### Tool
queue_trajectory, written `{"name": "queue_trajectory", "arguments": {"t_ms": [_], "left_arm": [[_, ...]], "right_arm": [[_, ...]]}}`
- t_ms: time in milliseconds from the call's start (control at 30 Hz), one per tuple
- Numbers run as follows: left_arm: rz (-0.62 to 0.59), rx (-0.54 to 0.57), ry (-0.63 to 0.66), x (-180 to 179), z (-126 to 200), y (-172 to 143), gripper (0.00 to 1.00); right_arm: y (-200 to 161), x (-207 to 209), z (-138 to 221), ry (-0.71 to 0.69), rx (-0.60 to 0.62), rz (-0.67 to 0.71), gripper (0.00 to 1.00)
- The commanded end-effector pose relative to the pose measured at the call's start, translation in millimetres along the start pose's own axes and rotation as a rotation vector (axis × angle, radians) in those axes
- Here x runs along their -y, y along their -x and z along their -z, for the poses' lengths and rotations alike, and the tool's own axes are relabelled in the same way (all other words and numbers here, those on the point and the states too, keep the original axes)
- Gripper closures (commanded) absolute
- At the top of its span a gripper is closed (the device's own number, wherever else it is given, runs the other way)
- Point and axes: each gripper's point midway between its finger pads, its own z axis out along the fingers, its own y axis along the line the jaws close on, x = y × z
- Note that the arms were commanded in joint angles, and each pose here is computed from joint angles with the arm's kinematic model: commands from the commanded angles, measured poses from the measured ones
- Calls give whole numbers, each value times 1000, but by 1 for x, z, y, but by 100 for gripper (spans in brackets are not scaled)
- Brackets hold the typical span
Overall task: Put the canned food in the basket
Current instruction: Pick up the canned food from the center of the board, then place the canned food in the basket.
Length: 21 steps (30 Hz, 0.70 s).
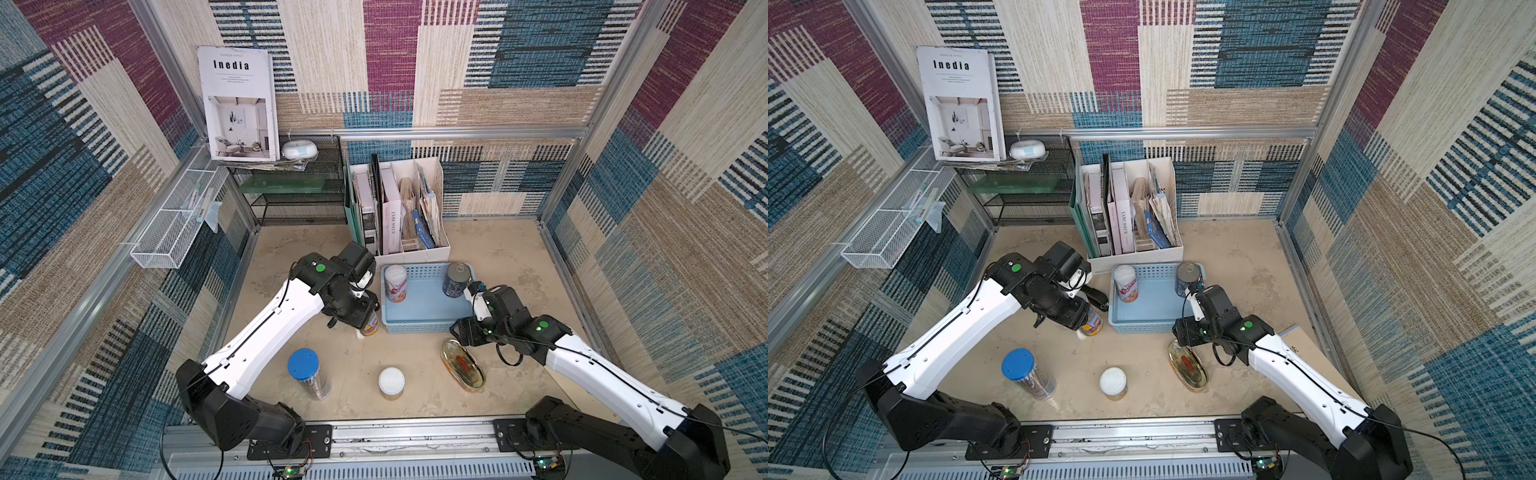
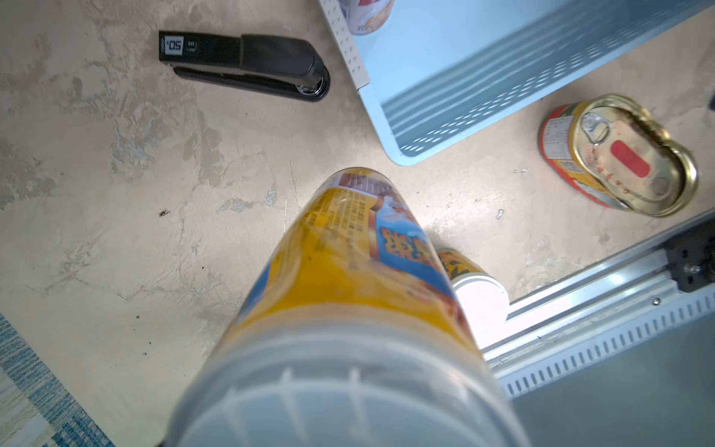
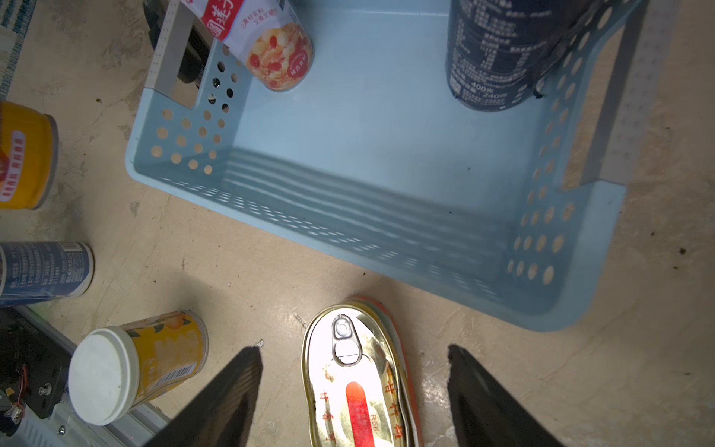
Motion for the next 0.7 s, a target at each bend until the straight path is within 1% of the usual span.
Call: {"name": "queue_trajectory", "arguments": {"t_ms": [0,133,300,667], "left_arm": [[-18,22,-1,4,12,6,65],[-58,43,-10,16,20,18,65],[-118,52,-18,34,19,36,65],[-221,52,-5,60,-3,85,66]], "right_arm": [[3,-3,0,13,16,-6,20],[1,-2,0,12,11,-8,20],[0,-1,-1,11,10,-12,20],[-2,-1,0,12,12,-14,20]]}}
